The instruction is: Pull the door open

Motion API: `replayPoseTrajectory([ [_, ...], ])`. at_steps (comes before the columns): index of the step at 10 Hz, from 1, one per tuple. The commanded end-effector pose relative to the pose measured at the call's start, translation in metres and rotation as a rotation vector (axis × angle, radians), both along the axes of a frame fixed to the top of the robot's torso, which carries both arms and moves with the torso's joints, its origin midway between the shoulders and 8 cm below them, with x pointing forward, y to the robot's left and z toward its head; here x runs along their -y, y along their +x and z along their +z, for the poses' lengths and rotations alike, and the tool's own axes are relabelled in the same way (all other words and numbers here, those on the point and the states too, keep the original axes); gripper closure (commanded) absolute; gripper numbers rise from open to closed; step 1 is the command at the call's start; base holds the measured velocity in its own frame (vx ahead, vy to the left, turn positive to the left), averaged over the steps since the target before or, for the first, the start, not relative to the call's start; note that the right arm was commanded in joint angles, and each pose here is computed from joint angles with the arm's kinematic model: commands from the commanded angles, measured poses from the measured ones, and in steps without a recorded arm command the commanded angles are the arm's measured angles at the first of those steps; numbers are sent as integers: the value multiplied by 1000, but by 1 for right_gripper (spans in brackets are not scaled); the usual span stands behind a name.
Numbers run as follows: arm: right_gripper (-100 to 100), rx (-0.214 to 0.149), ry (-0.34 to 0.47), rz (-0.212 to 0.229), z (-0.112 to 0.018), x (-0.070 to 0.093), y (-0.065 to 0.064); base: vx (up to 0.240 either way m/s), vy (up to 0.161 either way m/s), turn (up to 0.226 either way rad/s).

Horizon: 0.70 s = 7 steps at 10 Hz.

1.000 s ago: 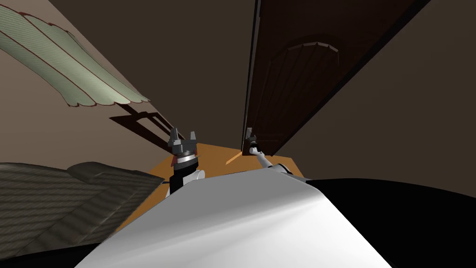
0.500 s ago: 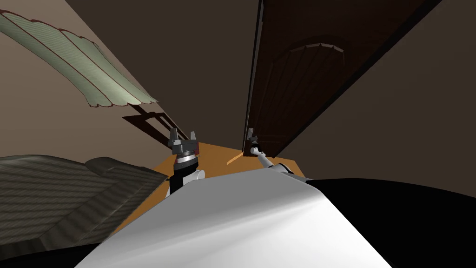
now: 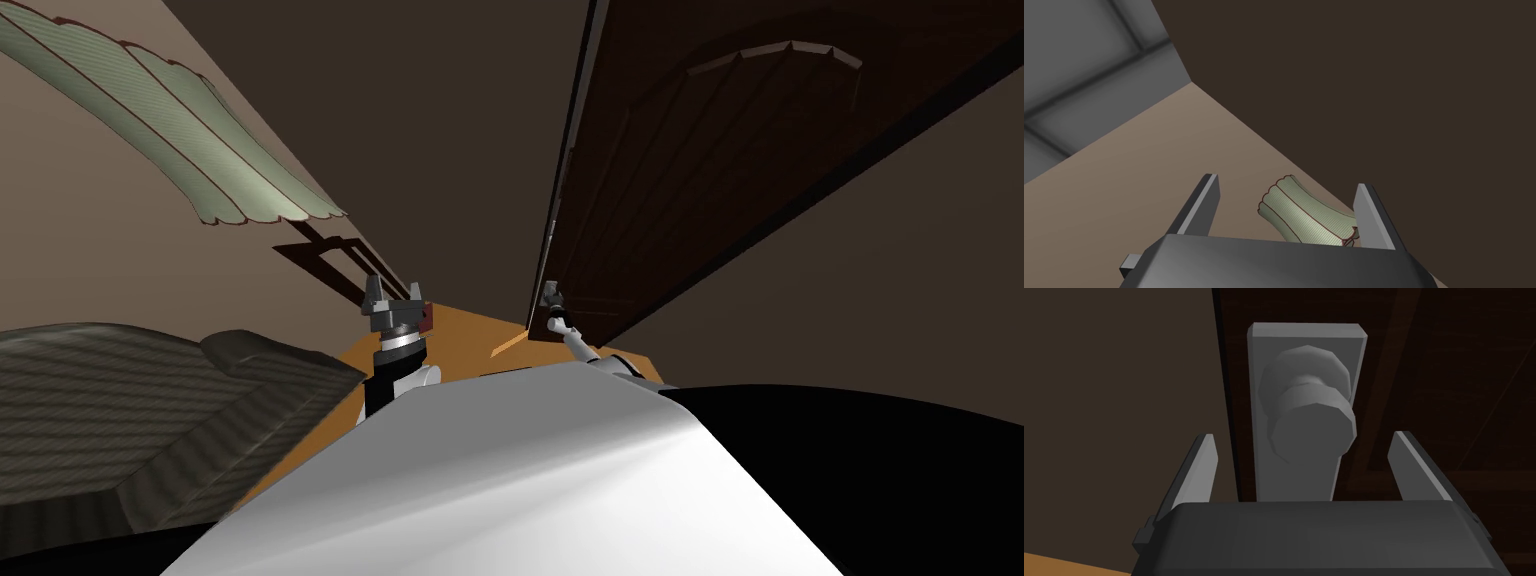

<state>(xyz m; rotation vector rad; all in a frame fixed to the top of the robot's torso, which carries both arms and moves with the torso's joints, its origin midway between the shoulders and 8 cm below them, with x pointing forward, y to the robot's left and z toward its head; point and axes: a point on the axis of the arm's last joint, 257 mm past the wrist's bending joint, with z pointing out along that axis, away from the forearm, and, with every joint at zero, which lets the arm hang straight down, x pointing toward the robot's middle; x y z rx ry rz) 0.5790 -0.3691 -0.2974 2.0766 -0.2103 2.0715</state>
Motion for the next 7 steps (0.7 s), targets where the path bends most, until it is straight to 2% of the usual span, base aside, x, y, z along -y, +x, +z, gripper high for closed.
replayPoseTrajectory([
  [1,-100,2,2,-7,-1,6,0,61,6,21],
  [3,-100,5,1,-36,1,37,-7,105,18,141],
  [4,-100,2,-1,-28,0,27,-4,65,5,30],
  [5,100,2,-1,-28,0,27,-4,-13,-5,-47],
  [7,100,2,-1,-28,0,27,-4,-20,-10,-1],
])
